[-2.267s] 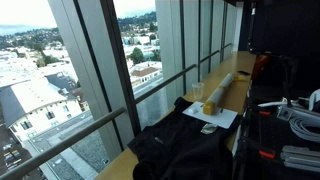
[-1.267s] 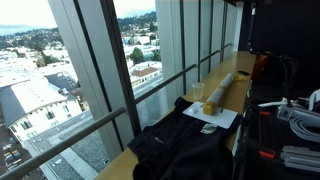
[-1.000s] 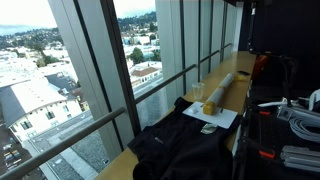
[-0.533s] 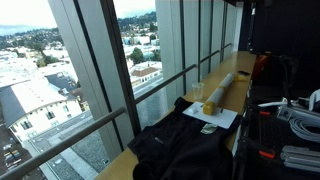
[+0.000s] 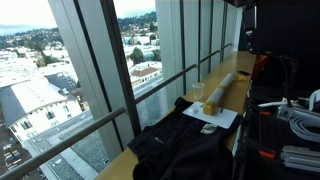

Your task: Close the zipper on the black jacket.

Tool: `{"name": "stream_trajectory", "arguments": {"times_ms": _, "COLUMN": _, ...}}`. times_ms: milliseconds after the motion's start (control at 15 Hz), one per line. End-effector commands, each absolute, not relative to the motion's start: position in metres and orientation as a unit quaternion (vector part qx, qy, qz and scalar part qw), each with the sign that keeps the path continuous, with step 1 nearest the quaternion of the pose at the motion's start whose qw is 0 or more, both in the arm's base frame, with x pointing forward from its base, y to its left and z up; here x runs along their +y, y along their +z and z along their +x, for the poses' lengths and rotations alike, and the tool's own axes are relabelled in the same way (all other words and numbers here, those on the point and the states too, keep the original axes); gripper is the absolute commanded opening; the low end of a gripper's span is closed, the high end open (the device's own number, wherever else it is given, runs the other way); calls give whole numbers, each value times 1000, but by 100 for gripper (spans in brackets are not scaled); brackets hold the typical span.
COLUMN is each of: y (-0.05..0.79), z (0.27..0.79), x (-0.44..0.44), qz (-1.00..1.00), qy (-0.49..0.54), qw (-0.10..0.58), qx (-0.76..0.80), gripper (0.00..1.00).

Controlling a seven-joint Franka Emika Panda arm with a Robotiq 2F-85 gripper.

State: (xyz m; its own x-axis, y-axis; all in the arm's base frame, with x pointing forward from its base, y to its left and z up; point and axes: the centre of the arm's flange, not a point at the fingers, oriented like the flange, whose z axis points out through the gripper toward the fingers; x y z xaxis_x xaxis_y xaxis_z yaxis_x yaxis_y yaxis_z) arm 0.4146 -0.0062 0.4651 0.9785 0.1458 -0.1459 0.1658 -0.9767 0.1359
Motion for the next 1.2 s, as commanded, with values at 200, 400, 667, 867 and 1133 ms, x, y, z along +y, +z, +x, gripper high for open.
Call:
{"name": "stream_trajectory", "arguments": {"times_ms": 200, "y": 377, "z": 448, "x": 35, "qz": 990, "qy": 37, "qw": 84, "qx": 105, "gripper": 100}}
{"name": "stream_trajectory", "arguments": {"times_ms": 400, "y": 350, "z": 461, "x": 12, "qz": 992, "qy": 54, "qw": 63, "qx": 92, "gripper": 100}}
{"name": "stream_trajectory", "arguments": {"times_ms": 667, "y": 325, "z": 483, "x": -39, "qz": 995, "qy": 48, "qw": 34, "qx": 79, "gripper": 100}}
{"name": "stream_trajectory", "arguments": {"times_ms": 867, "y": 303, "z": 499, "x": -73, "qz": 996, "qy": 35, "qw": 9, "qx": 87, "gripper": 100}}
{"name": "stream_trajectory", "arguments": {"times_ms": 1133, "y": 269, "z": 520, "x": -98, "qz": 995, "qy": 17, "qw": -4, "qx": 100, "gripper": 100}}
